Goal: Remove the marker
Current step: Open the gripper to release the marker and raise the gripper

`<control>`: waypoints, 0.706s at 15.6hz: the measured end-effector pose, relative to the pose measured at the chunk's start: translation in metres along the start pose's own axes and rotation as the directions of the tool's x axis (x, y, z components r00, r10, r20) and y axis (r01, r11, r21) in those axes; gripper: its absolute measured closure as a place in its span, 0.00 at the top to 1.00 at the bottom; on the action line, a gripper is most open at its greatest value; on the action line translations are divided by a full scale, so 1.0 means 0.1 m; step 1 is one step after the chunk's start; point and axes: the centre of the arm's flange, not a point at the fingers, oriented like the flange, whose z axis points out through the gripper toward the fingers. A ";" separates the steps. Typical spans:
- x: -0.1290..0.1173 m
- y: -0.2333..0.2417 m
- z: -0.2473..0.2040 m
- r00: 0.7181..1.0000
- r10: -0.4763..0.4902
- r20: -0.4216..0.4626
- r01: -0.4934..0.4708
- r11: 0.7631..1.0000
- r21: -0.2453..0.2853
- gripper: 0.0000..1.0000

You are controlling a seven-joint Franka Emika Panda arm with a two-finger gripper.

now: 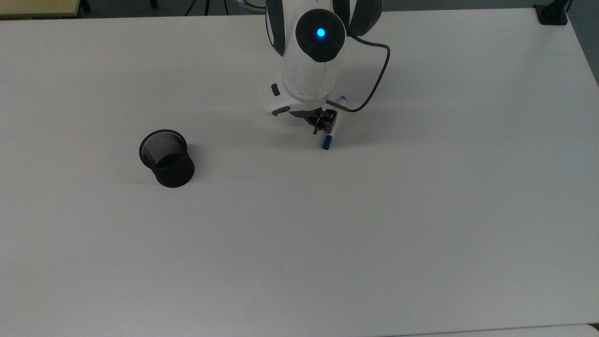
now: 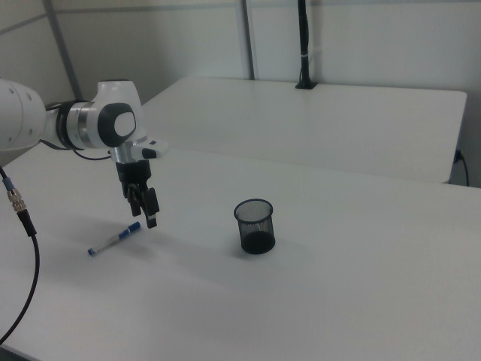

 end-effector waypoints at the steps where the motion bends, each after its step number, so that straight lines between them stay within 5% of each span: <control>1: 0.01 0.01 -0.08 1.000 0.003 -0.011 -0.002 1.000 0.007 1.00; 8: -0.13 0.57 -0.98 0.996 0.056 -0.067 -0.053 0.998 0.036 1.00; 11: -0.22 1.06 -1.48 0.994 -0.011 -0.106 0.016 0.999 0.046 1.00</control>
